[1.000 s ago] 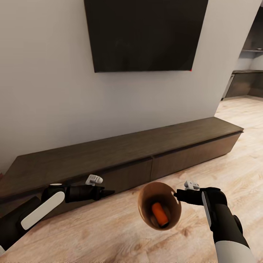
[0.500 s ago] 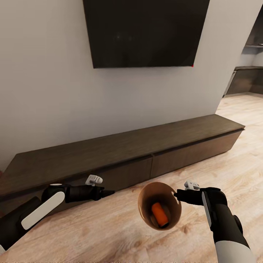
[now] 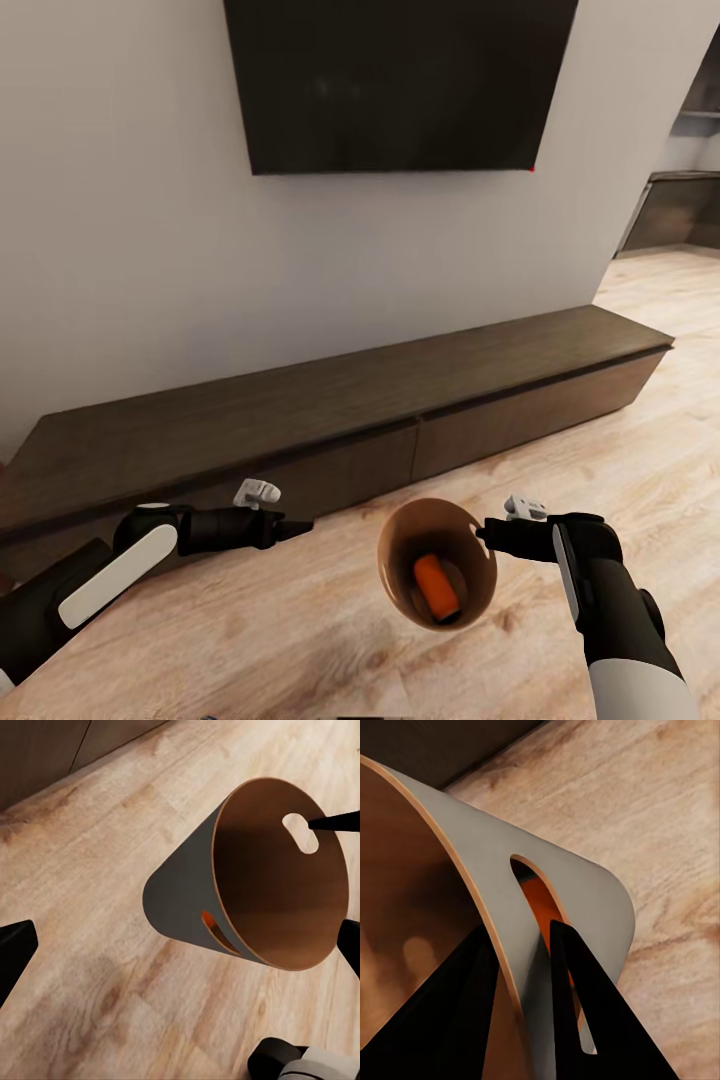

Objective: Put the three can of soda from the living room inside the tash can in the kitchen.

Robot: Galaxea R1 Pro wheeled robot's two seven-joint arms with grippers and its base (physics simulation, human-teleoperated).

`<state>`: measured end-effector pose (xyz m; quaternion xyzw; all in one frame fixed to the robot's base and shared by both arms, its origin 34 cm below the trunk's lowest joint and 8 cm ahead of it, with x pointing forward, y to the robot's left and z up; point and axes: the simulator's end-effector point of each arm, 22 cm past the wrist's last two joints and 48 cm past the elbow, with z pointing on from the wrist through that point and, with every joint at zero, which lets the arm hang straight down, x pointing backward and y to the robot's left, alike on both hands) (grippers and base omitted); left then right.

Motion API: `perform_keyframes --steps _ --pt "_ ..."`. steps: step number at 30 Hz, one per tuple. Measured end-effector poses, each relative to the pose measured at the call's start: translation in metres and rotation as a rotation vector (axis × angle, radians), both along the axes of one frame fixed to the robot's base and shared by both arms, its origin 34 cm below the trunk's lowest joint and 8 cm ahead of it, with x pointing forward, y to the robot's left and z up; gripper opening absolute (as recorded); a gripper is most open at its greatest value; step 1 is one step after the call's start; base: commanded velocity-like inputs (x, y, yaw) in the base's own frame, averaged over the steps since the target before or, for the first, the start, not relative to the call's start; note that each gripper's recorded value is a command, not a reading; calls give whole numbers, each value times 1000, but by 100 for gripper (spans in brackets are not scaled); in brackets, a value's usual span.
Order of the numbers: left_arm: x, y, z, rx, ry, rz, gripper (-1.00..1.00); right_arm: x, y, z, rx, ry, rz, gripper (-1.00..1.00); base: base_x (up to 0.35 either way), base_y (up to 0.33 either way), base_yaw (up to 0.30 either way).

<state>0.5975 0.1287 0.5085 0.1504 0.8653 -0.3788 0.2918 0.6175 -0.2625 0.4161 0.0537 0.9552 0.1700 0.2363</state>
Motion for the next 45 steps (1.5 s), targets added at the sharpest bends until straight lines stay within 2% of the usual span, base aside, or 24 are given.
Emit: perform_keyframes --steps 45 --pt "-2 4 -42 5 83 8 100 -11 -2 -41 6 81 -8 -100 0 0 0"
